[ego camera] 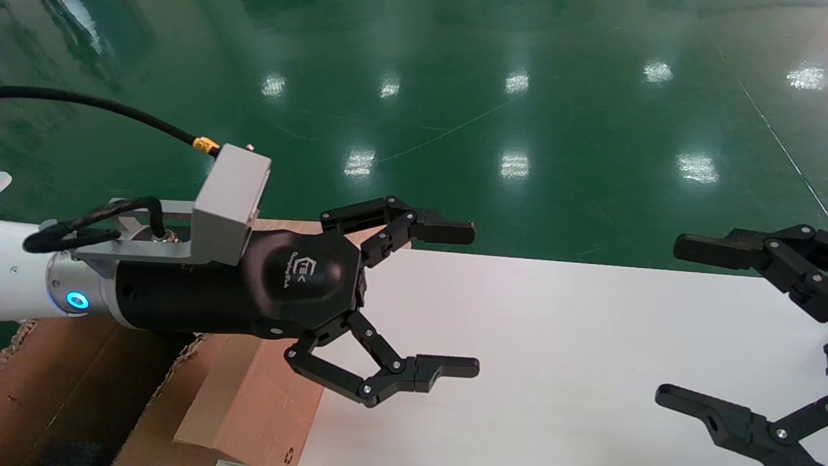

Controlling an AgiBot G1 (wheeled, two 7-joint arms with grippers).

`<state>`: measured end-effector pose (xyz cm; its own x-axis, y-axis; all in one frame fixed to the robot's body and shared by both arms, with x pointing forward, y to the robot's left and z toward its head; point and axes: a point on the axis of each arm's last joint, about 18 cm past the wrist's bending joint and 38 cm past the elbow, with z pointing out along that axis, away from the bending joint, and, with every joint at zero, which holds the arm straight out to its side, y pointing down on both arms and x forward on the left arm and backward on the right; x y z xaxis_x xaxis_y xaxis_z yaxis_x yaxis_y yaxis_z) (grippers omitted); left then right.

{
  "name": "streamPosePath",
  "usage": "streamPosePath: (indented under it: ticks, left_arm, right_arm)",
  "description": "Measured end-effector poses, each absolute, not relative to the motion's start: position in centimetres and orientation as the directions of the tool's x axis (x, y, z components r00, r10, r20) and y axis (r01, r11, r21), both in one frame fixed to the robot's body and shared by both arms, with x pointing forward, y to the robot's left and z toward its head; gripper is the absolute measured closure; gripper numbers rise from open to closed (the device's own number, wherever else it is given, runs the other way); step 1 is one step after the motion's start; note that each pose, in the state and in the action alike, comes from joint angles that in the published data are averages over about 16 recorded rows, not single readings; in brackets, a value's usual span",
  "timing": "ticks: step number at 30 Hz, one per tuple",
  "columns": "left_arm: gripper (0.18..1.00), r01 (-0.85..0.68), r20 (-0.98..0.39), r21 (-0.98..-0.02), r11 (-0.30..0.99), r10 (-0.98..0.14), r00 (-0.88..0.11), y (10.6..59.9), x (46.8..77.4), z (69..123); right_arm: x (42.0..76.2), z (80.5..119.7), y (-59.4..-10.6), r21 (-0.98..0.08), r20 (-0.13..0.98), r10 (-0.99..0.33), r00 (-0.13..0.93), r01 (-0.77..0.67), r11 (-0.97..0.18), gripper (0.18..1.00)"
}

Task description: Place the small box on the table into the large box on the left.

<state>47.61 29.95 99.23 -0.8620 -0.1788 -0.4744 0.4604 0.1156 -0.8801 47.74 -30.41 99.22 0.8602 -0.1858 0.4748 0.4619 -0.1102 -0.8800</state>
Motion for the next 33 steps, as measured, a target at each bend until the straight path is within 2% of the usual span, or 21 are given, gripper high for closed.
streamPosePath:
  ticks: [24,33]
  left_arm:
    - [0.184,0.46,-0.474,-0.88,0.116,-0.179,-0.862,29.95,47.61,99.23]
    - [0.184,0.46,-0.474,-0.88,0.116,-0.179,-0.862,29.95,47.61,99.23]
  right_arm:
    - [47.74,99.22,-30.41,-0.88,0.475,-0.186,0.86,0.462,-0.11,0.179]
    - [47.74,99.22,-30.41,-0.88,0.475,-0.186,0.86,0.462,-0.11,0.212]
